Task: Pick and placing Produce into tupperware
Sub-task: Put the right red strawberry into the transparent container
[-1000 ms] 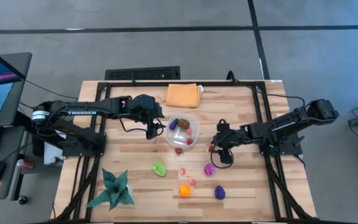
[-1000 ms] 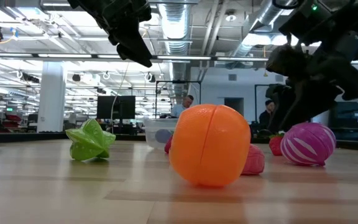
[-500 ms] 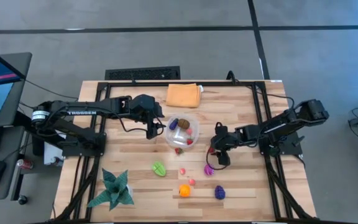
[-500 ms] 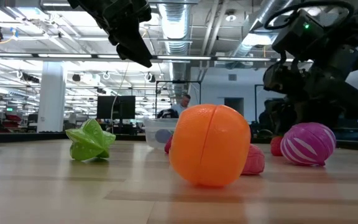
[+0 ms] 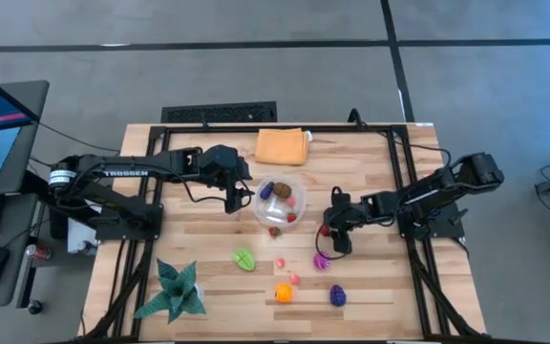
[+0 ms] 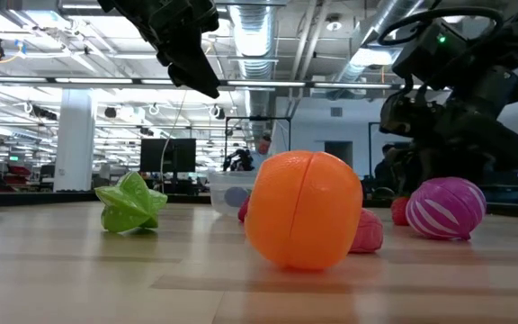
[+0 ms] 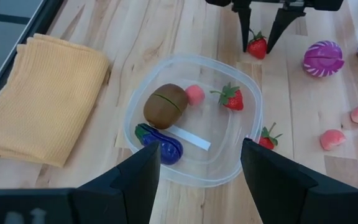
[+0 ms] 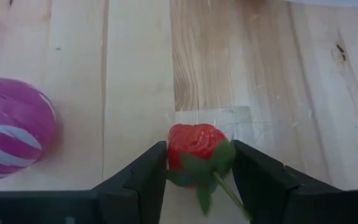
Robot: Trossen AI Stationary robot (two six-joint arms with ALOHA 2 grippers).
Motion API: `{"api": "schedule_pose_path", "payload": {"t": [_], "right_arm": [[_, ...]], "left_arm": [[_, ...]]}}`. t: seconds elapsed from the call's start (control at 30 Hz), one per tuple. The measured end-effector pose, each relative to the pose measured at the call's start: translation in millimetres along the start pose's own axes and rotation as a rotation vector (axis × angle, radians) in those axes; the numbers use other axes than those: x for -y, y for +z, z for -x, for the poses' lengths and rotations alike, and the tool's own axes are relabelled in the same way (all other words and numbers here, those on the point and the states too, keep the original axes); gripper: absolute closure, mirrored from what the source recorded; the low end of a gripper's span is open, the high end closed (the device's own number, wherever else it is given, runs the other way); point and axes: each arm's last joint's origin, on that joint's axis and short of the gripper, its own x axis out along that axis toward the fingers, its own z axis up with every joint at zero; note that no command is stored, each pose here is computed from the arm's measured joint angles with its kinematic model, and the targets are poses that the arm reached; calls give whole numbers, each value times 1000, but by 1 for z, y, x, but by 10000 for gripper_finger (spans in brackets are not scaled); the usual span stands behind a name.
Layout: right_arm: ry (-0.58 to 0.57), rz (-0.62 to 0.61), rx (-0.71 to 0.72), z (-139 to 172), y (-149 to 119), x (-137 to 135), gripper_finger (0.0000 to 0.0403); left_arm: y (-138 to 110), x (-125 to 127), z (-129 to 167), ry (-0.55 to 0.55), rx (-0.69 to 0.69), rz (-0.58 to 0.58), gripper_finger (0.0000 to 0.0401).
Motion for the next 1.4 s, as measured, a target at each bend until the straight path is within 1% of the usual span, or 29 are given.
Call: {"api": "schedule_pose_path", "payload": {"t": [0.1,0.2,0.27,0.47,0.77,0.97,1.07,1.4], "right_arm": [[1,-11,2,0,0,0,226],[2,-20,3,0,0,0,237],[2,-29,3,0,0,0,235],[6,-38,2,0,0,0,213],[6,-60,2,0,0,0,232],[7,-61,2,0,0,0,206],[8,-62,2,0,0,0,201],[6,-81,2,0,0,0,222]], "left_arm": [[0,0,0,0,0,0,189],[0,0,0,0,0,0,189],[0,0,0,0,0,0,189],[0,0,0,0,0,0,189],[0,0,0,0,0,0,189],[0,0,0,-1,0,0,189],[0,0,0,-1,0,0,189],[0,0,0,-1,0,-1,189]]}}
